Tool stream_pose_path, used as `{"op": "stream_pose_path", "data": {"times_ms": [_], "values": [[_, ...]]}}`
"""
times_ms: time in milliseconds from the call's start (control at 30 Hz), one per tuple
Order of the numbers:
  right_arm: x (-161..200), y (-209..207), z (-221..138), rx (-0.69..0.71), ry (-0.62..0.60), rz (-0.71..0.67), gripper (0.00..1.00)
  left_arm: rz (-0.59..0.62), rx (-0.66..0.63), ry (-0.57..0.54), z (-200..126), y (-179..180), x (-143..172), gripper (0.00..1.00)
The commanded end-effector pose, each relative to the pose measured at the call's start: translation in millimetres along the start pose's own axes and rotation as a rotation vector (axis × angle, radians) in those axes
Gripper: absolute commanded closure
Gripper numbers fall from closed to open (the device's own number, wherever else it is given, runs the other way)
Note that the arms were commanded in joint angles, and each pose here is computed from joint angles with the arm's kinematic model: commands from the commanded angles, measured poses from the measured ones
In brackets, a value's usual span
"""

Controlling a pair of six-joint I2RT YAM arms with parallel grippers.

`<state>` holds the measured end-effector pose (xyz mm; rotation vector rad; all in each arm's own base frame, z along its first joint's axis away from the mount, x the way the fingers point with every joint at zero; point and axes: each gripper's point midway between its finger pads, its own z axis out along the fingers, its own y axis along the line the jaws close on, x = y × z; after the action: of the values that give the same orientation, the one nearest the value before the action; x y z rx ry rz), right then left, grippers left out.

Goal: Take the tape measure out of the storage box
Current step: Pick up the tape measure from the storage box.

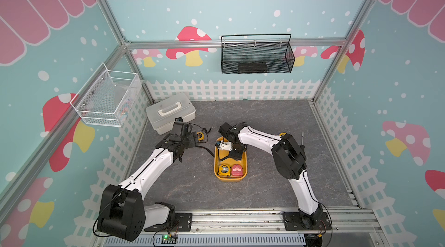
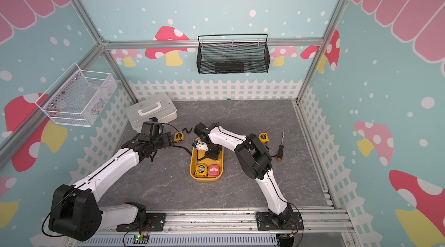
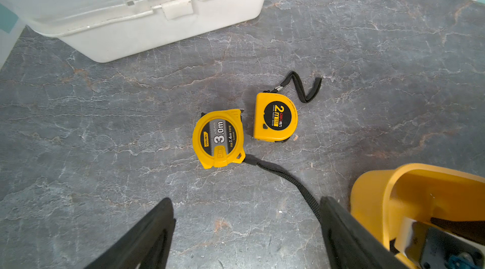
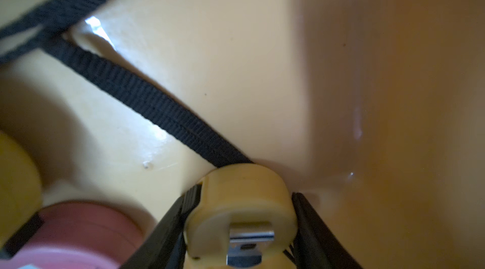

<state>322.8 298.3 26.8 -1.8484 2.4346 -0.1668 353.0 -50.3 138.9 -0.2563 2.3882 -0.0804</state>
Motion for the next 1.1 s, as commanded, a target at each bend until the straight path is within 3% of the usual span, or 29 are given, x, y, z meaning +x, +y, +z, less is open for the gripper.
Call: {"op": "stream_pose_path", "data": {"times_ms": [0,633,1067], "values": [[3.3,2.7,1.7,-0.023,0.014,0.012,0.50,-0.021,0.000,-0.007,0.2,1.6,-1.4,0.12],[-18.0,-9.6,-33.1,-0.008,-0.109,0.052,0.55,-0.015,-0.001,0.014,5.1,-0.2,-1.0,0.12],[-22.3,-33.6,-77.4,0.027,-0.223,0.103,0.57,-0.016,0.000,0.020,5.7,-0.7,-0.7,0.12]]}}
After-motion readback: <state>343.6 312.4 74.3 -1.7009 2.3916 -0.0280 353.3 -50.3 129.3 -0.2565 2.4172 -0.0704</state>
